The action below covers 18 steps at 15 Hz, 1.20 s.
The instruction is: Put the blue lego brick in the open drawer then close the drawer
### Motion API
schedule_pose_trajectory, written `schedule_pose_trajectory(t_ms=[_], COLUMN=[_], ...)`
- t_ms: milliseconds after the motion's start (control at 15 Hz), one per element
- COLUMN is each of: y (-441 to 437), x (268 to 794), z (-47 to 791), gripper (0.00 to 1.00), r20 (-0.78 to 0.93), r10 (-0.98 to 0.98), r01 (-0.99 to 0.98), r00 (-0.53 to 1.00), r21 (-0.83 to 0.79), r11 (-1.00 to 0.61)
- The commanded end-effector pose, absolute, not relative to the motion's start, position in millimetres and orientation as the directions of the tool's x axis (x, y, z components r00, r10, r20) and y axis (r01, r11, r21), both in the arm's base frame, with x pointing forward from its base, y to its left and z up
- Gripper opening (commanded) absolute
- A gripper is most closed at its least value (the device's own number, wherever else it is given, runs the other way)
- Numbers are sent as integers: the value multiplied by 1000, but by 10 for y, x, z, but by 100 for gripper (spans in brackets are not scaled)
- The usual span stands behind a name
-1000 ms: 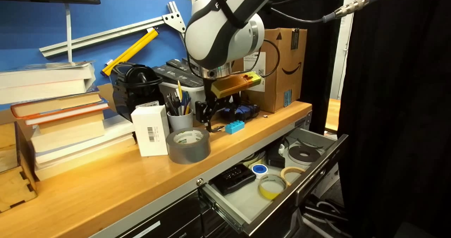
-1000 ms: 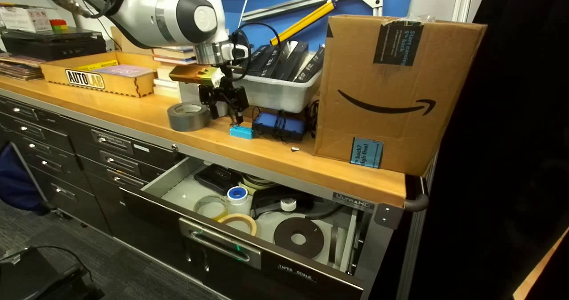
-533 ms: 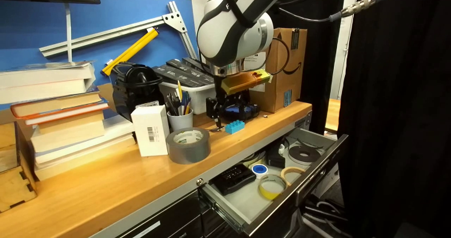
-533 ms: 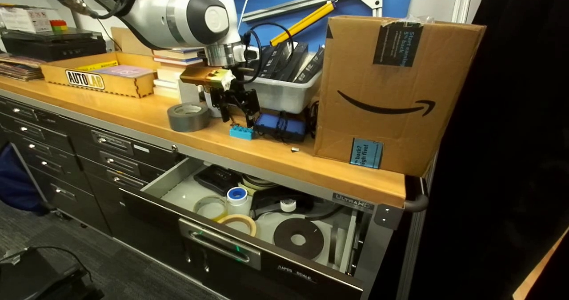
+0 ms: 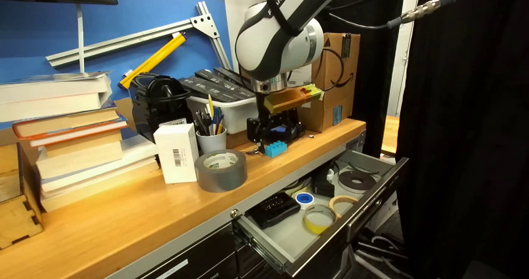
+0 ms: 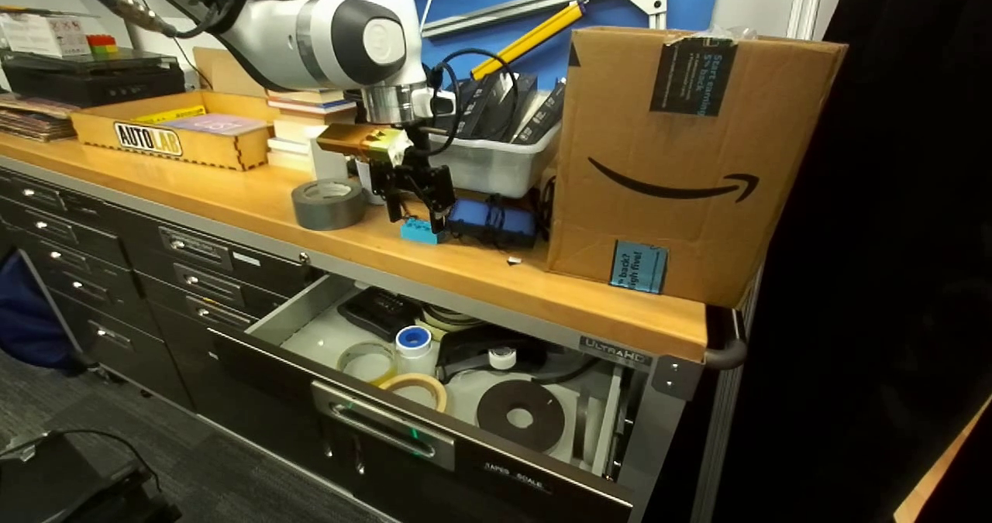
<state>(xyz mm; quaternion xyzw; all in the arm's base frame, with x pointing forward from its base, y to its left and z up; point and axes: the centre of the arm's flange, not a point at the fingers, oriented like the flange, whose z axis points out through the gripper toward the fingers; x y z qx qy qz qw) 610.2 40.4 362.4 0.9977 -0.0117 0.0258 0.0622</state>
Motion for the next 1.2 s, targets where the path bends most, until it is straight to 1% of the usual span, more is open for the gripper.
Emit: schedule_pose_trajectory(t_ms=[0, 67, 133, 200, 267, 333, 400, 467, 600, 733, 867, 933, 1000, 1067, 1133], y=[287, 262, 234, 209, 189, 180, 172, 166, 138, -4, -36, -76, -105, -230, -284], x=[6074, 6066, 6052, 6044, 6035, 6031, 6031, 6024, 6006, 5873, 5807, 5753, 5706, 5544, 5480], z=[3550, 3521, 3505, 3494, 3495, 3509, 3514, 3519, 3549, 3576, 3621, 3615, 3610, 3605, 3612], gripper=[100, 100, 75, 74, 68, 58, 51, 42, 29, 13, 9, 5, 7, 11, 9], r20=[35, 33, 31, 30, 29, 31, 32, 32, 33, 35, 30, 28, 26, 28, 32], r10=[-43, -51, -59, -66, -72, -80, -88, -95, -105, -116, -125, -132, -148, -163, -171], r01=[-46, -54, -62, -68, -74, -82, -89, -96, -106, -117, -125, -133, -149, -164, -172], r00=[998, 998, 998, 997, 997, 996, 996, 995, 994, 993, 992, 991, 989, 986, 985], r21=[95, 89, 82, 75, 71, 62, 55, 47, 38, 29, 13, 11, 18, 28, 25], r11=[-994, -995, -995, -995, -995, -995, -995, -994, -994, -993, -992, -991, -989, -986, -985])
